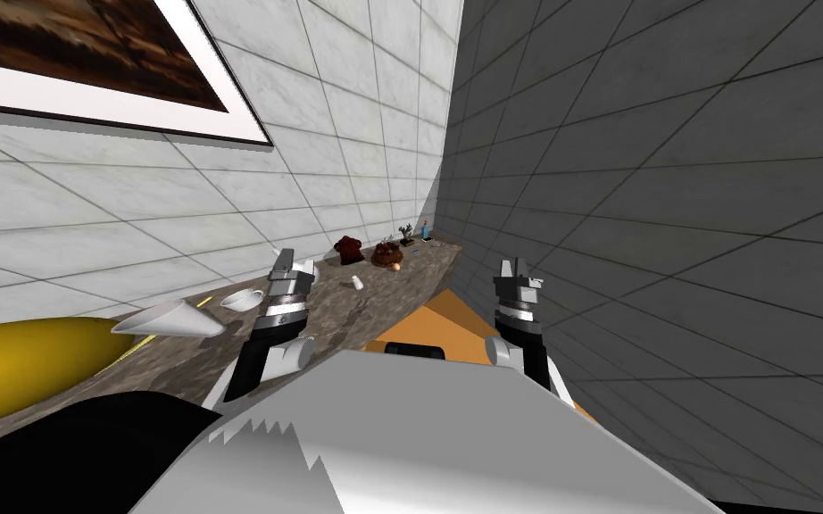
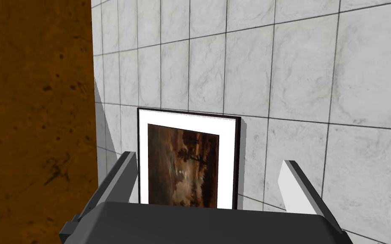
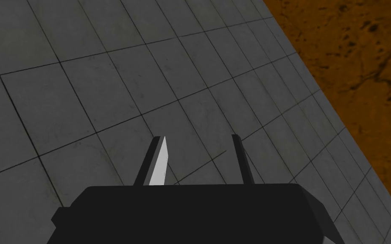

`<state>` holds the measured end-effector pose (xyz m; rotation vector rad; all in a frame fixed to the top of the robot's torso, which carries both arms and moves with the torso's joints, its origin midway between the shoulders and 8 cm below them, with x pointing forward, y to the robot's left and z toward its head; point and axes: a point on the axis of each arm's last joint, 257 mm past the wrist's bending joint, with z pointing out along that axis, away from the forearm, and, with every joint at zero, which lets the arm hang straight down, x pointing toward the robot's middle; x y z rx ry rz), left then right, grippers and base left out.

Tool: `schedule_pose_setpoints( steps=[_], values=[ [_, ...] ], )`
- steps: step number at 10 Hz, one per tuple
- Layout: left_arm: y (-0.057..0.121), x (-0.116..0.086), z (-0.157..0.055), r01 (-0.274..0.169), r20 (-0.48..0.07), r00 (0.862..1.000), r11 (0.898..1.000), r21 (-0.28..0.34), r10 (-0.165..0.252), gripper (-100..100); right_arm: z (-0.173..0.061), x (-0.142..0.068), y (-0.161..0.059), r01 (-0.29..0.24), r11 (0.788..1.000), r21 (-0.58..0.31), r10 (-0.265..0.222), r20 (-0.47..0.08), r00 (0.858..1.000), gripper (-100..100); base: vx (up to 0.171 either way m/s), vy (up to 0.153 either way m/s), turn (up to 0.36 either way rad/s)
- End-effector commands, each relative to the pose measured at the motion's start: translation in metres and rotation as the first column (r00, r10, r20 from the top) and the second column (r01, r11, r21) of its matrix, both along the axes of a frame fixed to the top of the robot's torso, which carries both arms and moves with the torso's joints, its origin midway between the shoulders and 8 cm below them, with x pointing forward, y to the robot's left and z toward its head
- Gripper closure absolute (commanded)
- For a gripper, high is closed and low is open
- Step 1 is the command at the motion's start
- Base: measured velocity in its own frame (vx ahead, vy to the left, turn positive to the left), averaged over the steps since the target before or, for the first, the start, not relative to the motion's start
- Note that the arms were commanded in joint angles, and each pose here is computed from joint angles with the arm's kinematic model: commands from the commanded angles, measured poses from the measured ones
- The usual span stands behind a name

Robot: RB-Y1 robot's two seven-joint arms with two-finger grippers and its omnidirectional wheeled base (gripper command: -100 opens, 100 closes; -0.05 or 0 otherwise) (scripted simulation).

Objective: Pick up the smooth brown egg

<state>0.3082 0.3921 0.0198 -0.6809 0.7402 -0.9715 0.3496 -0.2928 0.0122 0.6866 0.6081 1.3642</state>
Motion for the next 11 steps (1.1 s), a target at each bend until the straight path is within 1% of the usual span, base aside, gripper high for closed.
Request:
schedule_pose_setpoints(
  steps=[1,3,4,5,6,7,8,9,10,11],
  values=[
    [0.017,-0.009,-0.01,-0.043,-0.053,0.998,0.999,0.016,0.044,-100,0.0,0.0,0.0,0.0,1.0,0.0,0.0,0.0,1.0,0,0.046,-0.078,-0.194],
    [0.038,-0.02,-0.024,-0.087,-0.124,0.988,0.996,0.037,0.09,-100,0.0,0.0,0.0,0.0,1.0,0.0,0.0,0.0,1.0,0,0.073,-0.077,-0.196],
    [0.039,-0.022,-0.028,-0.091,-0.138,0.986,0.995,0.038,0.095,-100,0.0,0.0,0.0,0.0,1.0,0.0,0.0,0.0,1.0,0,0.052,-0.053,-0.057],
    [0.049,-0.028,-0.036,-0.11,-0.179,0.977,0.993,0.05,0.117,-100,0.0,0.0,0.0,0.0,1.0,0.0,0.0,0.0,1.0,0,0.061,-0.04,-0.122],
    [0.05,-0.029,-0.038,-0.112,-0.184,0.976,0.992,0.05,0.119,-100,0.0,0.0,0.0,0.0,1.0,0.0,0.0,0.0,1.0,0,0.044,-0.032,-0.084],
    [0.06,-0.035,-0.047,-0.129,-0.231,0.963,0.99,0.062,0.14,-100,0.0,0.0,0.0,0.0,1.0,0.0,0.0,0.0,1.0,0,0.057,-0.065,-0.165],
    [0.061,-0.036,-0.049,-0.13,-0.235,0.962,0.99,0.063,0.141,-100,0.0,0.0,0.0,0.0,1.0,0.0,0.0,0.0,1.0,0,0.059,-0.045,-0.074],
    [0.07,-0.042,-0.058,-0.143,-0.279,0.947,0.987,0.075,0.158,-100,0.0,0.0,0.0,0.0,1.0,0.0,0.0,0.0,1.0,0,0.087,-0.043,-0.164],
    [0.071,-0.044,-0.06,-0.145,-0.287,0.944,0.986,0.076,0.161,-100,0.0,0.0,0.0,0.0,1.0,0.0,0.0,0.0,1.0,0,0.067,-0.034,-0.076],
    [0.081,-0.051,-0.07,-0.156,-0.336,0.925,0.984,0.088,0.177,-100,0.0,0.0,0.0,0.0,1.0,0.0,0.0,0.0,1.0,0,0.077,-0.043,-0.141]
  ],
)
